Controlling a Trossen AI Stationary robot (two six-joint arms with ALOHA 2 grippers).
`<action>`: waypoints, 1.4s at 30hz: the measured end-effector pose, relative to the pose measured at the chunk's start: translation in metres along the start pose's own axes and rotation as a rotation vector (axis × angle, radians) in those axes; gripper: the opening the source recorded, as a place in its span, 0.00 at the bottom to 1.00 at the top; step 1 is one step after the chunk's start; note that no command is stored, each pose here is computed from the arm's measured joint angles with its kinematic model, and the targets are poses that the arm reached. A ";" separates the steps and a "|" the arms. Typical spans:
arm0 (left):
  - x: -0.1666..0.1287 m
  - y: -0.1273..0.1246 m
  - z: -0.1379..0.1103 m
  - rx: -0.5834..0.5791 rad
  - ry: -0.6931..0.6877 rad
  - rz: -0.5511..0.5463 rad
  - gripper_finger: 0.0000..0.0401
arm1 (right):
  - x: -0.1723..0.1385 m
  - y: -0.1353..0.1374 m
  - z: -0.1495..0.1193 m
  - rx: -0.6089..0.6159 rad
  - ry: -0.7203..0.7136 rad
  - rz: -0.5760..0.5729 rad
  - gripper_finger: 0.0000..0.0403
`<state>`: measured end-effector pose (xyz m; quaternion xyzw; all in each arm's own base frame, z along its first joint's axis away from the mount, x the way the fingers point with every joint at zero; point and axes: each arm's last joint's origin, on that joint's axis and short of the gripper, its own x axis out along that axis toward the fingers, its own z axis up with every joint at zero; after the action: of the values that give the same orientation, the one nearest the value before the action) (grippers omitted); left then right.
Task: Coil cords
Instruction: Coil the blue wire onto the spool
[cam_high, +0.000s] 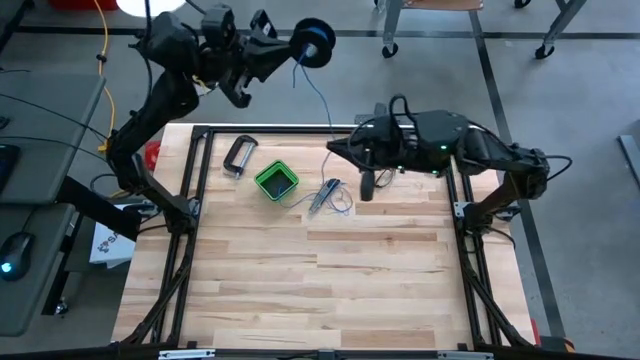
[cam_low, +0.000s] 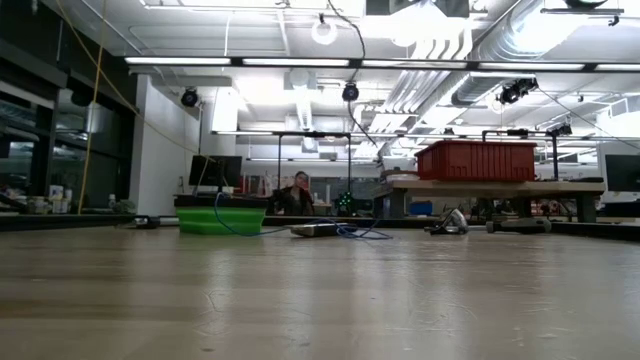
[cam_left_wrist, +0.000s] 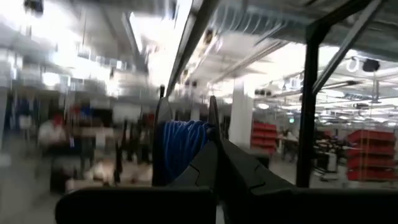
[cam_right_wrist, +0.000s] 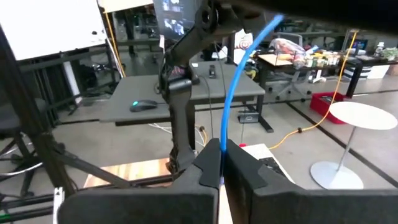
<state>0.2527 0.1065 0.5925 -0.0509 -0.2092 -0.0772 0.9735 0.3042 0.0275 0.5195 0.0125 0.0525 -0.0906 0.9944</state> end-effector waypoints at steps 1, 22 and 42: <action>-0.003 -0.001 0.000 -0.033 0.020 0.009 0.00 | -0.004 0.000 0.001 0.001 -0.003 0.001 0.00; -0.027 -0.017 -0.037 -0.679 0.529 0.066 0.00 | -0.040 -0.007 0.024 0.004 -0.128 0.082 0.00; 0.070 -0.034 -0.083 -0.875 0.444 -0.616 0.00 | -0.021 -0.022 0.029 0.014 -0.204 0.188 0.00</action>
<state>0.3428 0.0529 0.5481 -0.3680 0.0465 -0.4449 0.8151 0.2826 0.0081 0.5499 0.0149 -0.0510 0.0018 0.9986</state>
